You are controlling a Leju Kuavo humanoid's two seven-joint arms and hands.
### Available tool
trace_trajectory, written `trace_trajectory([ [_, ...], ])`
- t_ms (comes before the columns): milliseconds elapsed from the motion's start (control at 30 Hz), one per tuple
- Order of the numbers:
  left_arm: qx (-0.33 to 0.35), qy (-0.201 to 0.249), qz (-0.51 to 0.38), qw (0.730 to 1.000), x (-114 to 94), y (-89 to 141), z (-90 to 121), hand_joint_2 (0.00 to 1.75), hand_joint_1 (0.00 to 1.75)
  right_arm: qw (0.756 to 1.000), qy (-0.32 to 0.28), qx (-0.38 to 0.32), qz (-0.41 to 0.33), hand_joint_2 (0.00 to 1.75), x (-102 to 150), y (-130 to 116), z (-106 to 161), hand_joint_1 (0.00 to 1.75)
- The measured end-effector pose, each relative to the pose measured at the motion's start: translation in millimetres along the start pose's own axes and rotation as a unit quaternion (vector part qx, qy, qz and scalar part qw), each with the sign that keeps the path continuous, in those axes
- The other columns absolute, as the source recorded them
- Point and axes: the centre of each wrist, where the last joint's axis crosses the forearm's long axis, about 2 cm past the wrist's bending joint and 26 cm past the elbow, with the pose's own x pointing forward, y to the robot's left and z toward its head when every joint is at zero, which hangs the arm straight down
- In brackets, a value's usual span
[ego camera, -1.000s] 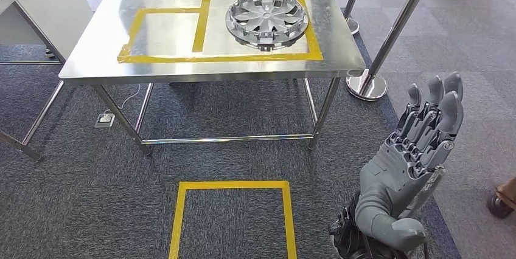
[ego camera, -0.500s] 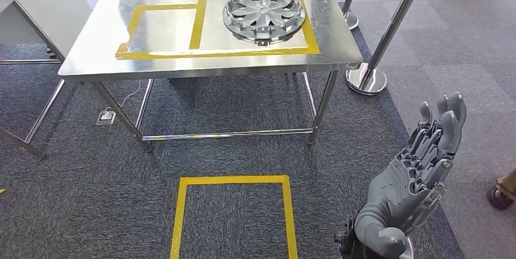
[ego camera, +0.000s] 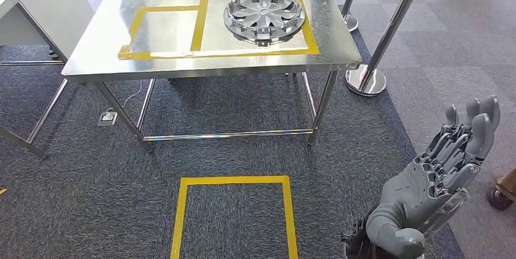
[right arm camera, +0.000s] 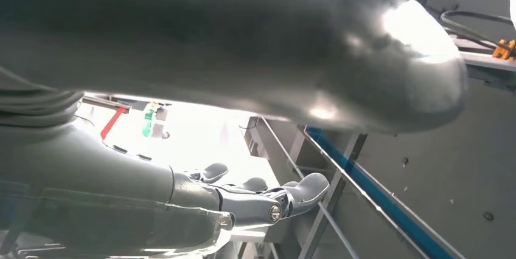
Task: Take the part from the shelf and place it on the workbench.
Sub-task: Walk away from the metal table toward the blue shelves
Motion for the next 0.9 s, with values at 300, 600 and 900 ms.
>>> trace_trajectory([
  [300,-0.004,0.002,-0.012,1.000,0,-1,0,0.00,0.00,1.000,0.005,-0.006,0.011,0.00,8,-9,3,0.00],
  [600,-0.001,-0.008,-0.015,1.000,0,-1,0,0.00,0.00,1.000,0.012,-0.022,0.010,0.00,11,-15,2,0.00],
  [900,0.005,-0.011,-0.010,1.000,0,1,0,0.00,0.00,0.999,0.012,-0.024,0.017,0.00,10,-17,1,0.00],
])
